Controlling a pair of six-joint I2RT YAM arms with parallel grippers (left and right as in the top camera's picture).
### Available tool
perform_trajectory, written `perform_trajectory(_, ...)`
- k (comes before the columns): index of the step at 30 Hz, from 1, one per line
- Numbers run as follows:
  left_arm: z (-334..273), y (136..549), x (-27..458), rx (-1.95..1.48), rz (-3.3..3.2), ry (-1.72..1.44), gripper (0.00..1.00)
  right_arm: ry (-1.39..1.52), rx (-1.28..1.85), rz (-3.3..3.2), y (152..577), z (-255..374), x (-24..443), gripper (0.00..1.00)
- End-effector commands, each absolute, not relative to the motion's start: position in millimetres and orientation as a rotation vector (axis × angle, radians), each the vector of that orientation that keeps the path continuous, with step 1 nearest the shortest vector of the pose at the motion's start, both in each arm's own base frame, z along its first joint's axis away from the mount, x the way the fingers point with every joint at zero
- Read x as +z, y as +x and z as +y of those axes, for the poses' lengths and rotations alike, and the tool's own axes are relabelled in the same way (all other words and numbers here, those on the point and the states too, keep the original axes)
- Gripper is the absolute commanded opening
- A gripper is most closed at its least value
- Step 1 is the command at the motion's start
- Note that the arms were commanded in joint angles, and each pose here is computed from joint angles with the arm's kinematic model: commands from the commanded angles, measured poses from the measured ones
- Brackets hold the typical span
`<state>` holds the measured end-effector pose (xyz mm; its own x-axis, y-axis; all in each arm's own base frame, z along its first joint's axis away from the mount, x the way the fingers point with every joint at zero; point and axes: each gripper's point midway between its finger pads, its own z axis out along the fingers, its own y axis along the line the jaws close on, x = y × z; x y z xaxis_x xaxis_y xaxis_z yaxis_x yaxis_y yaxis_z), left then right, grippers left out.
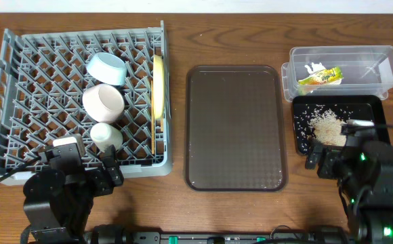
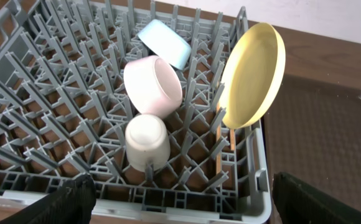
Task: Sort waste into correct bins and load items into the dishwasher rack
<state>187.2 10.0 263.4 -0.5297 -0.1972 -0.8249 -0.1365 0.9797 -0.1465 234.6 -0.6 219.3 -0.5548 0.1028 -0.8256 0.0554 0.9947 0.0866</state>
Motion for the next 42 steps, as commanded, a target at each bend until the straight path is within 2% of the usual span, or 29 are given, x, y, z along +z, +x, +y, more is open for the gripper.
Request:
perform_trajectory(1,13,187,260,-0.06,2.147,-0.238,0.92,0.019,0.066,2.019,232,10,224,0.99)
perform_trajectory(12,13,187,260,-0.06,2.147,-0.238,0.92,-0.017,0.102,1.564,239,18,216,0.99)
perform_trajectory(16,13,187,260,-0.06,2.147,-0.238,0.92,-0.017,0.103,1.531,245,18,195,0.99)
perform_trajectory(20,13,187,260,-0.06,2.147,-0.238,0.92,-0.016,0.096,1.67,246,18,151,0.99)
perform_trajectory(42,13,187,260,-0.06,2.146,-0.238,0.92,-0.017,0.098,1.676,247,18,150,0.99)
